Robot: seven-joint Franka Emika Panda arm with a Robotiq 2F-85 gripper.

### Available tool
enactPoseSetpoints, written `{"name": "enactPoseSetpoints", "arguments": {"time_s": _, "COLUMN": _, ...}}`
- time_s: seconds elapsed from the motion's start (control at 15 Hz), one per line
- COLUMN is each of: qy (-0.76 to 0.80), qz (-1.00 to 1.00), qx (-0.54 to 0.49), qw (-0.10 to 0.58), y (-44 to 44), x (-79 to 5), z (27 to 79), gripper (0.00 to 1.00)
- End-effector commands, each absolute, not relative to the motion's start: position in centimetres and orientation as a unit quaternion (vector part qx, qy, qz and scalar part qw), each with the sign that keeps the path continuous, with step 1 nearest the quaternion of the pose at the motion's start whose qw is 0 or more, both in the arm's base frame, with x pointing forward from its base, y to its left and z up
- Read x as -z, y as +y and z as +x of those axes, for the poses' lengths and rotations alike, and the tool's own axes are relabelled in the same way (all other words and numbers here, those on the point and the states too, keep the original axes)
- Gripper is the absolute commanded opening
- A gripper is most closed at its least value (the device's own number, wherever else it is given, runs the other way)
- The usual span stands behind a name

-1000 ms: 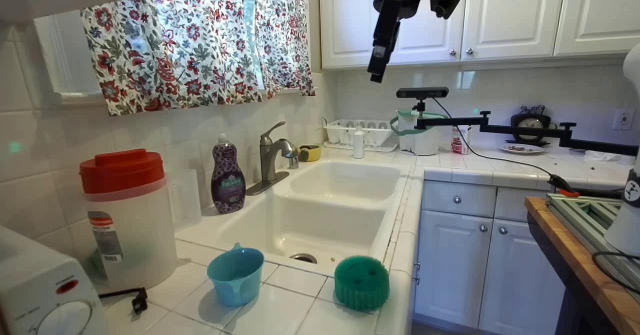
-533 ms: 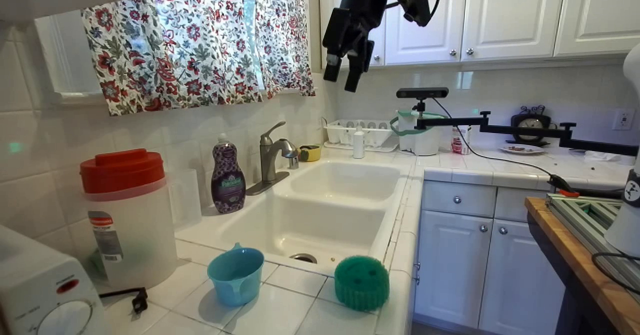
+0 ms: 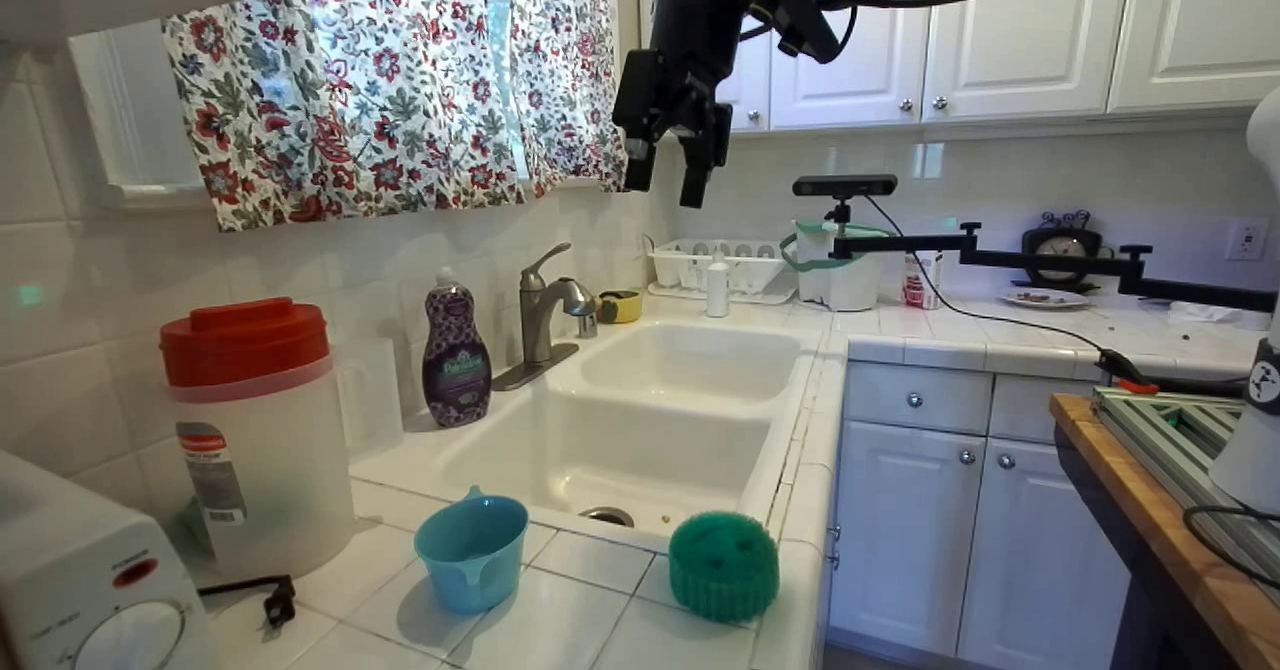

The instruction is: Put the cup into the sink

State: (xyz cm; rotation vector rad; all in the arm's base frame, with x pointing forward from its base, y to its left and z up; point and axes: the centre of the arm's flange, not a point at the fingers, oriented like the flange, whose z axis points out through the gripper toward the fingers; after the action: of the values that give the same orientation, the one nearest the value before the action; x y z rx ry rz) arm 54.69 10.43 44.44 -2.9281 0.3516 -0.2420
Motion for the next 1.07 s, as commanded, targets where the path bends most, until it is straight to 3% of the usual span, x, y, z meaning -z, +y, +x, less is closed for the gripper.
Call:
{"name": "enactPoseSetpoints", "arguments": {"time_s": 0.0, "qy": 0.118, "qz": -0.985, "qx": 0.082, "qw": 0.091, "y": 10.4, "x": -44.5, "z": 54.7, "gripper": 1.0}}
{"name": "enactPoseSetpoints", "arguments": {"time_s": 0.6, "qy": 0.191, "qz": -0.97, "qx": 0.086, "qw": 0.126, "y": 6.6, "x": -39.4, "z": 57.2, "gripper": 1.0}}
{"name": "enactPoseSetpoints", "arguments": {"time_s": 1.0, "qy": 0.192, "qz": -0.971, "qx": 0.075, "qw": 0.124, "y": 9.1, "x": -35.6, "z": 60.7, "gripper": 1.0}}
